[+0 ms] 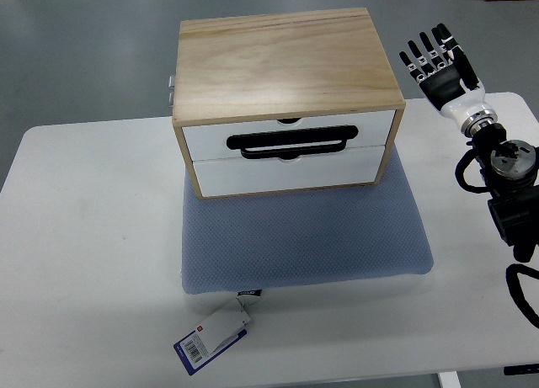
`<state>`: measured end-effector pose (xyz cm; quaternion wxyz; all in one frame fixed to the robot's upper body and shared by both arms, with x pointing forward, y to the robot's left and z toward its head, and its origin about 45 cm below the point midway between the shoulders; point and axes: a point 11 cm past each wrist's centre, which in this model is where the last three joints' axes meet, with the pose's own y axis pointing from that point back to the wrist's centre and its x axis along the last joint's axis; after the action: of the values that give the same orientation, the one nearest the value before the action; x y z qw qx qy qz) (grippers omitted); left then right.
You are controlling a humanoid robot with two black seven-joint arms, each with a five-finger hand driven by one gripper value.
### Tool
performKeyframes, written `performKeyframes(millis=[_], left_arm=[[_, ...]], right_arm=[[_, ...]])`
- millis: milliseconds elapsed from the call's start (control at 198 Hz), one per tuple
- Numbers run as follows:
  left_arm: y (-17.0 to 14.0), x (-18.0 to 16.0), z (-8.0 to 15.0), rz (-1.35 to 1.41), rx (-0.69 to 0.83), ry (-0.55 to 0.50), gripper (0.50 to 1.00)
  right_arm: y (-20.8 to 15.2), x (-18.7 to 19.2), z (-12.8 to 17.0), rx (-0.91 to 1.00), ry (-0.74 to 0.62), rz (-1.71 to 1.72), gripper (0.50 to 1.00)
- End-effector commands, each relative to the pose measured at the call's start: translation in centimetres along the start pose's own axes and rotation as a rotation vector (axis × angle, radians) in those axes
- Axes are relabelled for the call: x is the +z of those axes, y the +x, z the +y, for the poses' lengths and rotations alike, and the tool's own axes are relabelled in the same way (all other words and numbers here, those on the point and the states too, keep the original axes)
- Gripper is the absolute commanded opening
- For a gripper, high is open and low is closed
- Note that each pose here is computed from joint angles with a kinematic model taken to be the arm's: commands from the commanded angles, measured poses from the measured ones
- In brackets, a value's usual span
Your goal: Open wood drawer with right hand
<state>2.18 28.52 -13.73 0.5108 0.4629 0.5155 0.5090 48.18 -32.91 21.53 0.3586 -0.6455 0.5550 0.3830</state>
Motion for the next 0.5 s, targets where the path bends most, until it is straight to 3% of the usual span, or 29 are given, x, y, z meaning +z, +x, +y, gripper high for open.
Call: performKeyframes(millis=[0,324,496], left_arm=[[0.0,0.0,0.0,0.0,0.001,0.0,1.0],[0.1,0.0,0.0,0.006,0.003,-0.001,1.0],[-0.2,0.0,0.0,-0.002,-0.008,0.0,1.0]], right_arm=[[0.0,0.0,0.0,0.0,0.0,0.0,0.946],[-0.7,0.0,-0.5,-0.014,-0.009,0.016,0.946],[-4.8,-3.2,-2.4,-0.076,-0.068,0.235,0.946]])
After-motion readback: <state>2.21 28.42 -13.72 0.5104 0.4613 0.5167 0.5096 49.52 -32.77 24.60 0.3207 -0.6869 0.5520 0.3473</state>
